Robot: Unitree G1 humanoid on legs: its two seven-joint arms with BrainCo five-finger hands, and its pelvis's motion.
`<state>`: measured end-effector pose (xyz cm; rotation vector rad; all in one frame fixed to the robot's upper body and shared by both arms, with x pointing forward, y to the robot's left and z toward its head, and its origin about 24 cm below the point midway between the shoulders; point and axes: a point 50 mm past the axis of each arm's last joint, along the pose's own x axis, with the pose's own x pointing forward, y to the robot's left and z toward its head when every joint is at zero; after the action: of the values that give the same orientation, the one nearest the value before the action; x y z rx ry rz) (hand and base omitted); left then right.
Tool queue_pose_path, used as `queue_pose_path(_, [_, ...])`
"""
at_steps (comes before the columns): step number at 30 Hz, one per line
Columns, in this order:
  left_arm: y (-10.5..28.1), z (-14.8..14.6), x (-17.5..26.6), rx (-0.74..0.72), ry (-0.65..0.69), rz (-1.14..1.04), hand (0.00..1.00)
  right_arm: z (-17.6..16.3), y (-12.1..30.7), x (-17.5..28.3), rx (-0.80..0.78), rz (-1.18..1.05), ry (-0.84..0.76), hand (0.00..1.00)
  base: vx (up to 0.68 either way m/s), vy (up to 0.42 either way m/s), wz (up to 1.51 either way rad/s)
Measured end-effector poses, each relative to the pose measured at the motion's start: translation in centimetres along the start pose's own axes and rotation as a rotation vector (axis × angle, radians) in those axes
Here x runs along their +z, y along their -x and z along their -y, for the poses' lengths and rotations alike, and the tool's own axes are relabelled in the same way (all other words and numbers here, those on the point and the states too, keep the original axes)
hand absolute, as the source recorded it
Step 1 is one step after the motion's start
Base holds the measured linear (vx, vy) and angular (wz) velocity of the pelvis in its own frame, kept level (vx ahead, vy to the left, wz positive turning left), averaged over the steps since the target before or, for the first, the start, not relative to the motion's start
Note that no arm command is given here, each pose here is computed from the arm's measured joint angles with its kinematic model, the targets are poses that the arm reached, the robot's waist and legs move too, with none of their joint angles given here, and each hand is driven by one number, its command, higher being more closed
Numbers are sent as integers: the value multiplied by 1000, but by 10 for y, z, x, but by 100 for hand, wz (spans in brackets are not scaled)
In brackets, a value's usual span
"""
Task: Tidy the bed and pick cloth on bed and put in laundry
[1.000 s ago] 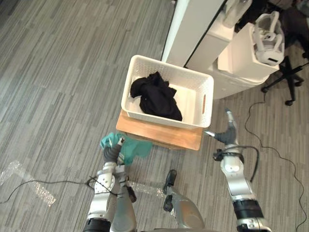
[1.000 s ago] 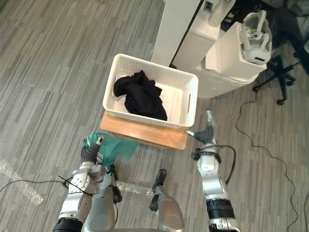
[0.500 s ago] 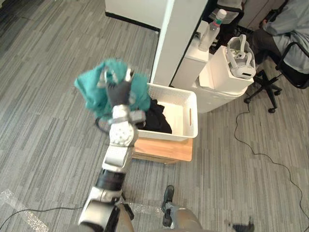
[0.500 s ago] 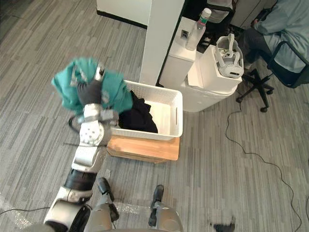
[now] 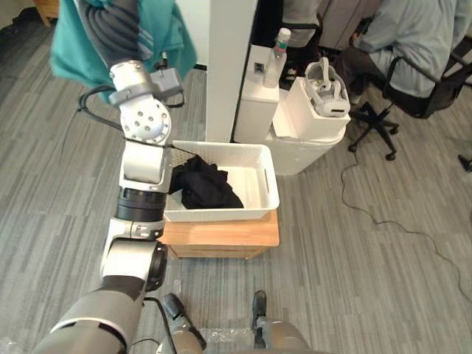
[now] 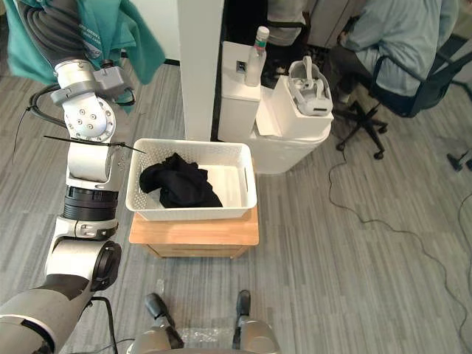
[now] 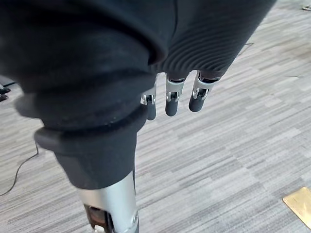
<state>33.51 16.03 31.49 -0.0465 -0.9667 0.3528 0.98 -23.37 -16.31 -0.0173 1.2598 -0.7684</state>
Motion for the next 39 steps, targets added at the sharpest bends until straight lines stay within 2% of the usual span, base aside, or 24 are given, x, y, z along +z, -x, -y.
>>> queue_pose_path(5, [4,6,-11,-39,-45,-36,100,-6,2,-2,29,-3,-2,0,7,7,5])
queue_pose_path(9, [29,15,-40,-117,-109,-161,100,-16,6,-4,58,0,2,0,4,18,1])
queue_pose_path(13, [61,7,-67,-128,-135,-299,100,-26,9,3,92,37,28,0,-38,30,-25])
queue_pose_path(24, [82,-1,-105,-156,-260,-485,100,-48,20,31,151,204,76,0,-5,-1,-15])
queue_pose_path(25, [82,-4,-108,-146,-269,-504,0,-50,21,36,156,230,78,0,43,4,-12])
queue_pose_path(32, [62,-6,-119,-101,-311,-565,0,-63,29,54,202,331,95,0,70,3,-14])
queue_pose_path(36, [71,-13,-131,-92,-332,-644,0,-64,30,56,203,342,87,0,92,-10,-8])
queue_pose_path(39, [80,-18,-137,-63,-295,-694,0,-63,30,58,200,353,80,0,77,-11,-1])
